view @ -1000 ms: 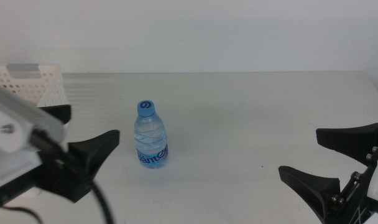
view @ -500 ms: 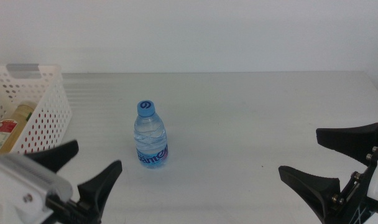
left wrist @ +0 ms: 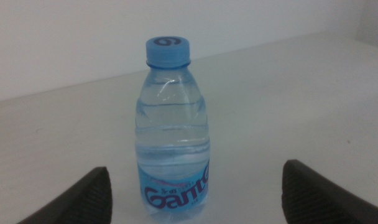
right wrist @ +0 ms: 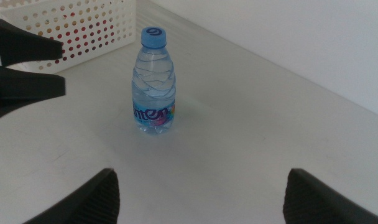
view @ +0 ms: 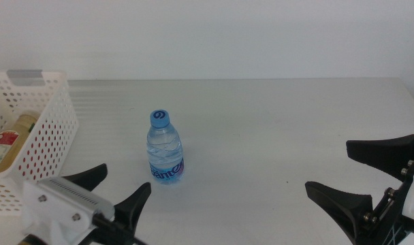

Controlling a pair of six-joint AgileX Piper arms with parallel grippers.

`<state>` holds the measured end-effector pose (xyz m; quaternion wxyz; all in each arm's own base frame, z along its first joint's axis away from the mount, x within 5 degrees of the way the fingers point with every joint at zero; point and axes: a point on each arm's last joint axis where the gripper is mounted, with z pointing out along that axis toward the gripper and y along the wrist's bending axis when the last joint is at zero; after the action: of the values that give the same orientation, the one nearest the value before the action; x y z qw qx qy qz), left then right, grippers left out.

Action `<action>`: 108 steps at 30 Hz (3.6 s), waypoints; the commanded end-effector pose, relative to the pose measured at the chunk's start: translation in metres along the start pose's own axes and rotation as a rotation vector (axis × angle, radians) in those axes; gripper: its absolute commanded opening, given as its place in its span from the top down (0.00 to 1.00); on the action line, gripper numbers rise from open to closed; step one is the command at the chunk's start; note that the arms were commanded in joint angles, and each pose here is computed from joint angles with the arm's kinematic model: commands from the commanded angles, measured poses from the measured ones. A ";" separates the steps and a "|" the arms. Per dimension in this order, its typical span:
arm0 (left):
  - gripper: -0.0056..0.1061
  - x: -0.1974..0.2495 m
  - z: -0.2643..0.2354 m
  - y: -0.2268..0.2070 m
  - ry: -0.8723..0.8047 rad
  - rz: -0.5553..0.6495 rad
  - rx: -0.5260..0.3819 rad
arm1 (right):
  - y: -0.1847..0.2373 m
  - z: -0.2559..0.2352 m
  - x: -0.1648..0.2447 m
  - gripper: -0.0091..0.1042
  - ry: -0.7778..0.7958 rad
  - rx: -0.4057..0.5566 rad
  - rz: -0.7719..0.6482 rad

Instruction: Use arms to grab the bottles and put them into the dustbin to the left of the table.

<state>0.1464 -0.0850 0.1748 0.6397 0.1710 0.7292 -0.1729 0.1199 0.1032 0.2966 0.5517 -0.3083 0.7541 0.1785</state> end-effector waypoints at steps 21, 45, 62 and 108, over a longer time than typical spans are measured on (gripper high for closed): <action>0.14 -0.005 0.073 0.004 -0.142 -0.060 -0.039 | 0.000 -0.004 -0.017 0.28 -0.108 -0.002 -0.021; 0.14 0.004 0.142 0.020 -0.099 -0.092 0.065 | 0.000 -0.004 -0.017 0.28 -0.108 -0.002 -0.020; 0.68 0.014 0.156 0.022 -0.093 -0.121 0.059 | 0.000 -0.004 -0.017 0.28 -0.108 -0.002 -0.020; 0.99 -0.219 0.060 0.144 0.728 -0.058 -0.285 | 0.000 -0.004 -0.017 0.28 -0.108 -0.002 -0.020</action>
<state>0.2918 -0.0014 0.3525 0.3009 0.1181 0.9461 -0.0219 0.1199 0.1032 0.2966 0.5517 -0.3083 0.7541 0.1785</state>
